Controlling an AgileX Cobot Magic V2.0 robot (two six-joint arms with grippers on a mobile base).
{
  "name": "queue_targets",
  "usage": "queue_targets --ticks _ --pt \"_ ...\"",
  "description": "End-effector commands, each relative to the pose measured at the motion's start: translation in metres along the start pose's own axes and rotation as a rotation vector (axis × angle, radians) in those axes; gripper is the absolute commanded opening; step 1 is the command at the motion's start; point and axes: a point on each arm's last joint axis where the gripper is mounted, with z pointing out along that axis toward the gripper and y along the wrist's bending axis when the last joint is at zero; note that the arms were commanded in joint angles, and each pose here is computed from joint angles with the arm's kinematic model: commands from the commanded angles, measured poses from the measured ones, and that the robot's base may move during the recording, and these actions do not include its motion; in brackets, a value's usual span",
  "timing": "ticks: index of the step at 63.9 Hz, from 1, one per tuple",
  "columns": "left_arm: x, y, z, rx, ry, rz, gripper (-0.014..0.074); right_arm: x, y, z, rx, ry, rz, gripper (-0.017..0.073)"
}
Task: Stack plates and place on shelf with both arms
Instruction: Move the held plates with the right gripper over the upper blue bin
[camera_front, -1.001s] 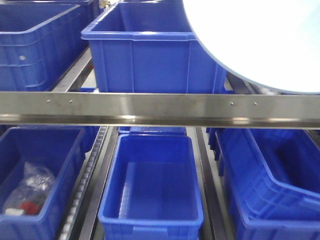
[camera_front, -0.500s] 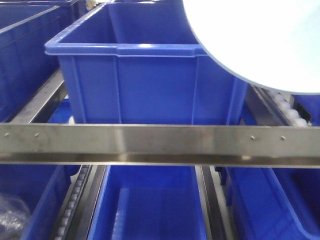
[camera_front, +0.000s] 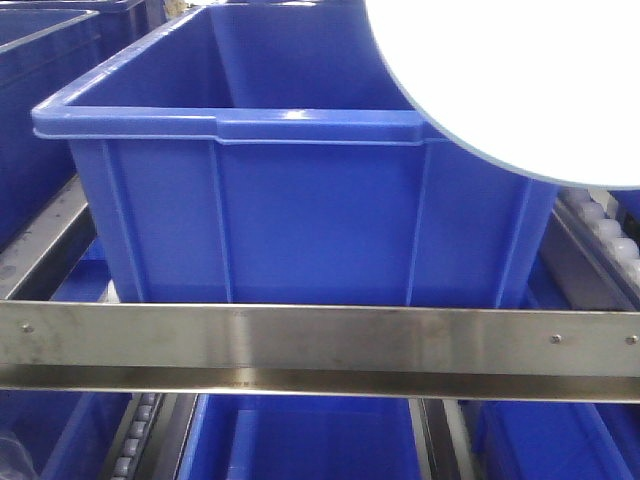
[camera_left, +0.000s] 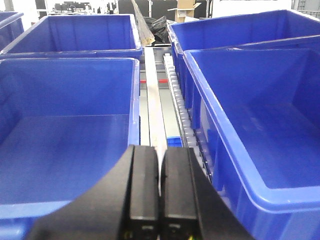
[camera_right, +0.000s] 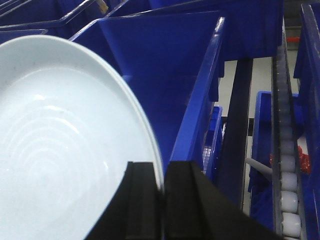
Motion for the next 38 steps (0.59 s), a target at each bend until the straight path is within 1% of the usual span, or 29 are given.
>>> queue_targets --ticks 1,38 --pt "-0.0161 0.0016 0.0004 -0.014 -0.098 -0.009 0.0081 -0.0195 0.0019 -0.0018 -0.007 -0.130 0.006 0.0049" --pt "-0.0161 0.0016 0.0004 -0.014 -0.098 -0.009 0.0081 -0.0195 0.0019 -0.0018 -0.007 -0.130 0.006 0.0049"
